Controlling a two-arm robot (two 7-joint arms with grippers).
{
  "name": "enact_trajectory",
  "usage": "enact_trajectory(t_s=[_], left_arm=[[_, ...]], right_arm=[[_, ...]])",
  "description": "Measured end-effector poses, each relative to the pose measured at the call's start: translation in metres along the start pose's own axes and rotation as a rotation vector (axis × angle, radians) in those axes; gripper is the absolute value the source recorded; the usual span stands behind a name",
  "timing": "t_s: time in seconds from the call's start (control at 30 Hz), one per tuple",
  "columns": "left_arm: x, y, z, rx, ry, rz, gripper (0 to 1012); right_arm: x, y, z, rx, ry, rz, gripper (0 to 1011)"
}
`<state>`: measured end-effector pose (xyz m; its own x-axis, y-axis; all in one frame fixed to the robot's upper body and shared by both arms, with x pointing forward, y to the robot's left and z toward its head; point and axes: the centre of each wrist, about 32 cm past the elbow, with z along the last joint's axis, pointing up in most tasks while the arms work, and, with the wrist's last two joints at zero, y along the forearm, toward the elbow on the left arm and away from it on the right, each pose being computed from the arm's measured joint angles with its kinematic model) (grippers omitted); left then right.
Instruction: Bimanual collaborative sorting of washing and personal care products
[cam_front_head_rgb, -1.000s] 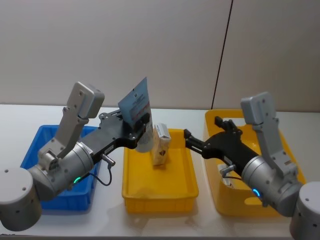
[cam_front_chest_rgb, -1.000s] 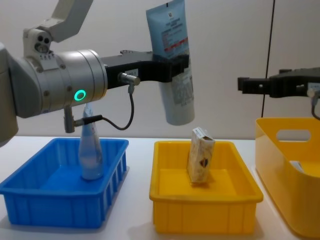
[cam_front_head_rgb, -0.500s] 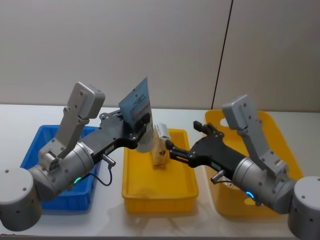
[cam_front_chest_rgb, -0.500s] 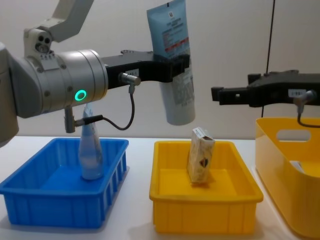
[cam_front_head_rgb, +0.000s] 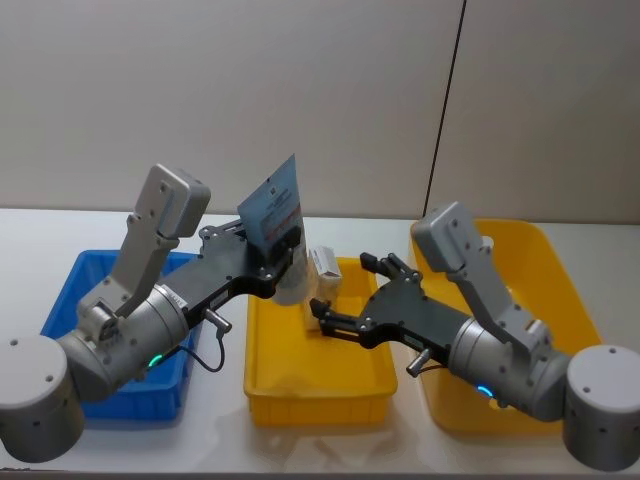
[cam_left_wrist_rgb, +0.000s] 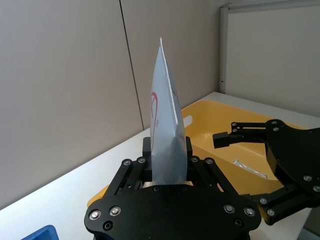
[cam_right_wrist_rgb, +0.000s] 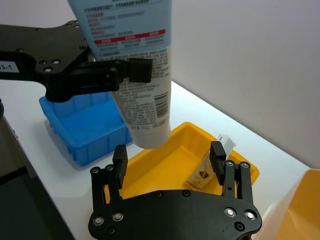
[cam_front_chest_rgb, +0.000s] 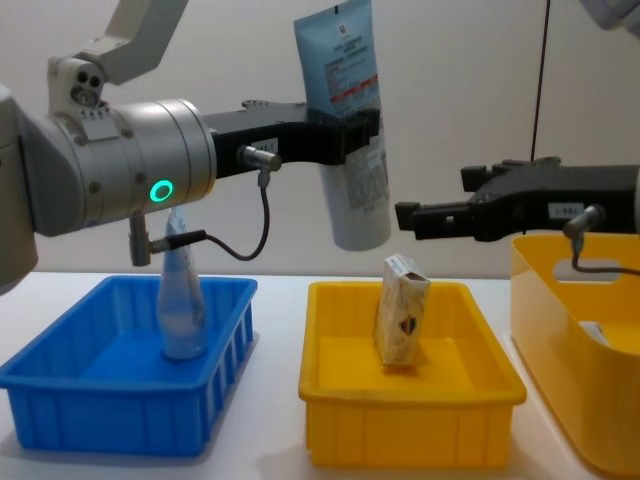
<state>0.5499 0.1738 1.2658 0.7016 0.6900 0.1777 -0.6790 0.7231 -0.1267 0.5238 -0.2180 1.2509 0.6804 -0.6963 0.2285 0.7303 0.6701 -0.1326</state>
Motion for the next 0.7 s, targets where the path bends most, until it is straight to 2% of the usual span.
enact_trajectory(t_s=[0.7], left_arm=[[0.0, 0.0, -0.0001, 0.0, 0.0, 0.0, 280]], right_arm=[[0.012, 0.02, -0.009, 0.005, -0.046, 0.1, 1002]])
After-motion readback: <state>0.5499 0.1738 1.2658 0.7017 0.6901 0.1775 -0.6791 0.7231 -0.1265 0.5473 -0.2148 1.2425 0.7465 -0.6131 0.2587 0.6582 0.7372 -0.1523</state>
